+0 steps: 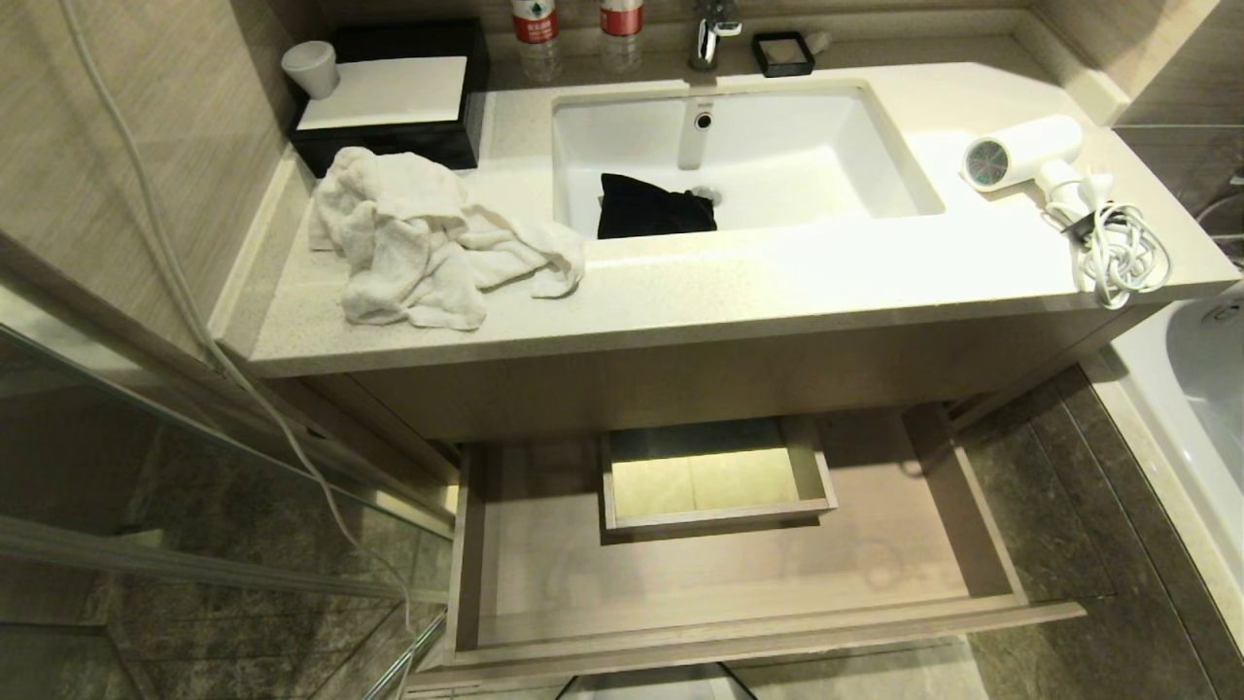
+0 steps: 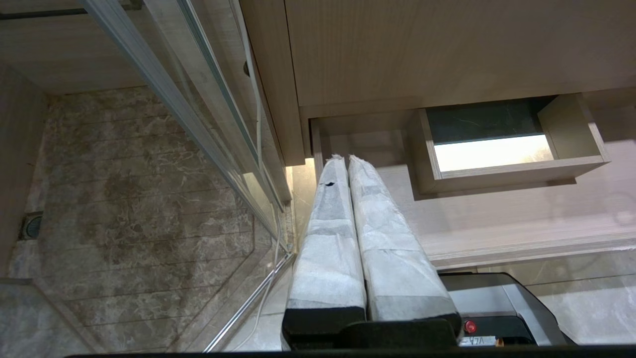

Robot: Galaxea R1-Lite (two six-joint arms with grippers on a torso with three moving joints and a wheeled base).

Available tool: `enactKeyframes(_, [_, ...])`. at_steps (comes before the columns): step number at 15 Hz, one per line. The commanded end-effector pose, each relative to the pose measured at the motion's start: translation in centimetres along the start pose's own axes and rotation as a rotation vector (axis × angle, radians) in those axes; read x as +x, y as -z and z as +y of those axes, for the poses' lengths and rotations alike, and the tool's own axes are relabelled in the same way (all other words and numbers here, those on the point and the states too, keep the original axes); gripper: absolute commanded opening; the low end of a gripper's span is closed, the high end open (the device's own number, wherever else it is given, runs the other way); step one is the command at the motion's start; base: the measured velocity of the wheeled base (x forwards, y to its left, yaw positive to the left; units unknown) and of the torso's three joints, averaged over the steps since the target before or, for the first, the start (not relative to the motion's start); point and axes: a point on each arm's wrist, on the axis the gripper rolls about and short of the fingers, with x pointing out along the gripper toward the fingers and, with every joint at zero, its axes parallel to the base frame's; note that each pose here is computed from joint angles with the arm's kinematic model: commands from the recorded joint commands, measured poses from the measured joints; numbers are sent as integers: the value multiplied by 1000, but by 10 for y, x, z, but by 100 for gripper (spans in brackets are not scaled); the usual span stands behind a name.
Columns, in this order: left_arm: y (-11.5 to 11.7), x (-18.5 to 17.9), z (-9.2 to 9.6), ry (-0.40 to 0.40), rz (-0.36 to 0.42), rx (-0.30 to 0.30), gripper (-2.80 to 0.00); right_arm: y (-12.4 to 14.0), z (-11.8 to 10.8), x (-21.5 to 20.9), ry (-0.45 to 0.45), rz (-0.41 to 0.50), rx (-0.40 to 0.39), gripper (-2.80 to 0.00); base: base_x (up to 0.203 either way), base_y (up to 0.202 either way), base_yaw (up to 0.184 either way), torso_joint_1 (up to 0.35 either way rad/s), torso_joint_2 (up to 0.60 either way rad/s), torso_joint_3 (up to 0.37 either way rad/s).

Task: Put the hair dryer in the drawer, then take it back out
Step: Pick up the hairdryer

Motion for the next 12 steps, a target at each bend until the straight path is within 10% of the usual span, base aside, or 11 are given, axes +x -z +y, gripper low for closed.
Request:
enactKeyframes(1, [0,0,0,0,1,0,-280,0,0,0,0,0,4,-280,0,0,0,0,0,0])
enactKeyframes(12, [0,0,0,0,1,0,-280,0,0,0,2,0,4,-280,0,0,0,0,0,0])
